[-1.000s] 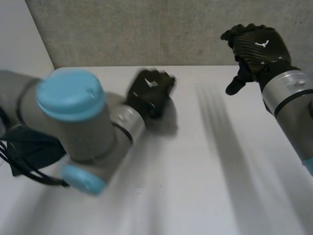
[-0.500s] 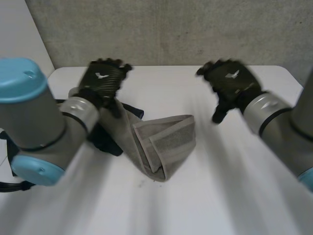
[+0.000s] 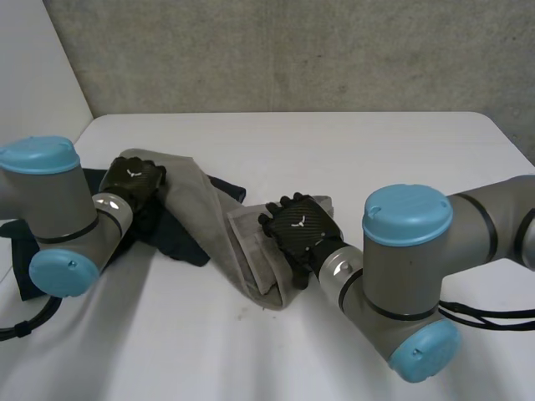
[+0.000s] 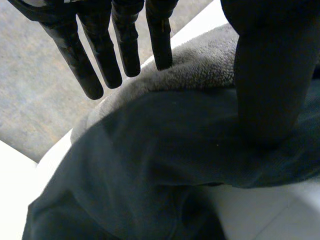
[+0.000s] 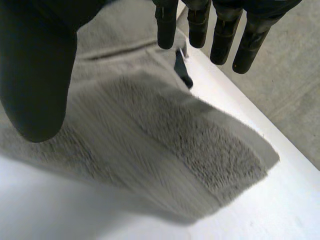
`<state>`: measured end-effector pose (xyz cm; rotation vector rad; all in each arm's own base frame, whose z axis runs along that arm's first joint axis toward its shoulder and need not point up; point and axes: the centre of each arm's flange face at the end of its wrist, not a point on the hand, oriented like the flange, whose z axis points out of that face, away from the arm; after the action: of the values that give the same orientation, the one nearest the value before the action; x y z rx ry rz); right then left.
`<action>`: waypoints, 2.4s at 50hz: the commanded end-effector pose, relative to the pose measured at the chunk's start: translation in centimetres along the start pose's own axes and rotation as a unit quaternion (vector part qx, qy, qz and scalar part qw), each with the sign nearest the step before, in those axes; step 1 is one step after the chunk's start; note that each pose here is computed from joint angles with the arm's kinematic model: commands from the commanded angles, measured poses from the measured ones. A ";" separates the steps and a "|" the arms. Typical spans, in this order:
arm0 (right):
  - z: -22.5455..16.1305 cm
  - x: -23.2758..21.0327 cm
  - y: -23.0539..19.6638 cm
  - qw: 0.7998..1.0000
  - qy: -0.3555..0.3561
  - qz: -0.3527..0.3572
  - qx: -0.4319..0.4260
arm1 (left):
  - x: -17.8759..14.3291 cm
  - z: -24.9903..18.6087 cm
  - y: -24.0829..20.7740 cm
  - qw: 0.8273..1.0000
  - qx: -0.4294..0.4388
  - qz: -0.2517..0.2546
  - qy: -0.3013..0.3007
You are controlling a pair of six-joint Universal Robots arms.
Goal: Fold the laundry.
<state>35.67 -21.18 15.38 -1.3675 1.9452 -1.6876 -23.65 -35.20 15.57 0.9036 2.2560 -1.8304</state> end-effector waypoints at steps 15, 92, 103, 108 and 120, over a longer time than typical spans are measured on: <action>2.0 0.4 1.4 0.999 0.027 -0.030 -0.021 | -1.8 0.7 1.0 0.998 -0.016 0.047 -0.025; -15.8 12.0 -9.4 0.977 0.194 -0.045 0.076 | 9.6 1.2 -4.7 0.975 0.171 0.107 0.092; -15.9 12.1 -9.2 0.977 0.195 -0.043 0.072 | 12.5 2.8 -2.9 0.975 0.145 0.111 0.128; -15.9 12.2 -9.1 0.977 0.197 -0.042 0.071 | 13.2 3.4 -2.1 0.974 0.127 0.113 0.150; -12.5 13.8 -8.6 0.980 0.189 -0.037 0.056 | 8.3 6.0 -5.2 0.985 0.129 0.101 0.047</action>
<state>22.88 -19.63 32.76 -1.1533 1.9316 -2.2220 -36.25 -34.76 11.42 1.4598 1.9923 -2.0028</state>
